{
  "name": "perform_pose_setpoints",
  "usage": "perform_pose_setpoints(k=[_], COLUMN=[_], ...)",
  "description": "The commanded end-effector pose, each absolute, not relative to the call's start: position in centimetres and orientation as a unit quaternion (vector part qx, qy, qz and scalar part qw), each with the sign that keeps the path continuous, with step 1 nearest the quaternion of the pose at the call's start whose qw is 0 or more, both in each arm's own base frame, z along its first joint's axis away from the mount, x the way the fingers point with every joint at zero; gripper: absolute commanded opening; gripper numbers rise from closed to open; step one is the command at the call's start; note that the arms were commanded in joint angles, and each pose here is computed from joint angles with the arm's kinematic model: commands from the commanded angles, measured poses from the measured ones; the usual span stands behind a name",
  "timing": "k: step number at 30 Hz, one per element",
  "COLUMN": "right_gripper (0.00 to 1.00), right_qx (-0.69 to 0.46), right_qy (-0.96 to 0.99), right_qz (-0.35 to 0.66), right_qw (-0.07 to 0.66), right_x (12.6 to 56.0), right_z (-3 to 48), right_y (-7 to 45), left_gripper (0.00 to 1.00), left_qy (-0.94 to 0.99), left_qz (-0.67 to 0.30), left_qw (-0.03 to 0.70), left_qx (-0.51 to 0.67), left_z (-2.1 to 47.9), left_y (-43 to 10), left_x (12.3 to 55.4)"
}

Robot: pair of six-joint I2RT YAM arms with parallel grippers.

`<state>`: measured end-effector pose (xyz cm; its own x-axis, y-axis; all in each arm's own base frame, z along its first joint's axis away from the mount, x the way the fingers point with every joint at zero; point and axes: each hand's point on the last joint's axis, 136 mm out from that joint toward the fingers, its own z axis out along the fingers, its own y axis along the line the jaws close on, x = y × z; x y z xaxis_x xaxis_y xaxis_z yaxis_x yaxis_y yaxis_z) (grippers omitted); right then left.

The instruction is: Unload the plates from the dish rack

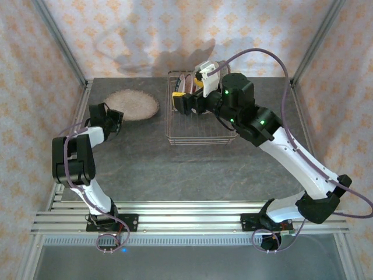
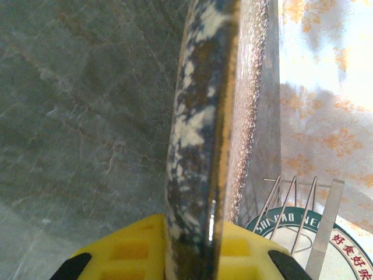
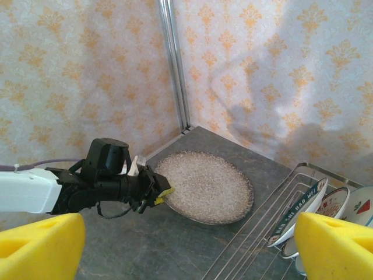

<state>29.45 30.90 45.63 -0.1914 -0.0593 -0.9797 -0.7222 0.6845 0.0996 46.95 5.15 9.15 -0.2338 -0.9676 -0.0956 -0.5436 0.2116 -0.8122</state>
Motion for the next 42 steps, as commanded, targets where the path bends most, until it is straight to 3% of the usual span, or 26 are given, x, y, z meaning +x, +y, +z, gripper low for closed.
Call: perform_pose_setpoints(k=[1,13,23,36,42], right_gripper=[0.92,0.93,0.93,0.94,0.94], right_qx=[-0.264,-0.257,-0.257,-0.247,-0.241], right_qy=[0.708,0.716,0.718,0.726,0.727], right_qz=[0.283,0.27,0.265,0.255,0.252], right_qw=[0.59,0.59,0.589,0.589,0.592], right_x=[29.2,29.8,30.3,30.6,30.8], right_z=[46.6,46.2,45.9,45.8,45.9], right_y=[30.3,30.2,30.5,30.1,30.0], left_gripper=[0.0,0.0,0.0,0.43,0.53], left_qy=[0.65,0.658,0.693,0.73,0.747], left_qz=[-0.423,-0.44,-0.414,-0.375,-0.353], left_qw=[0.482,0.441,0.384,0.319,0.288], left_qx=[-0.407,-0.423,-0.447,-0.474,-0.485], left_z=[21.7,17.0,12.3,8.9,8.0], left_y=[5.7,5.5,4.7,4.2,4.1], left_x=[52.4,55.3,55.0,52.9,52.0])
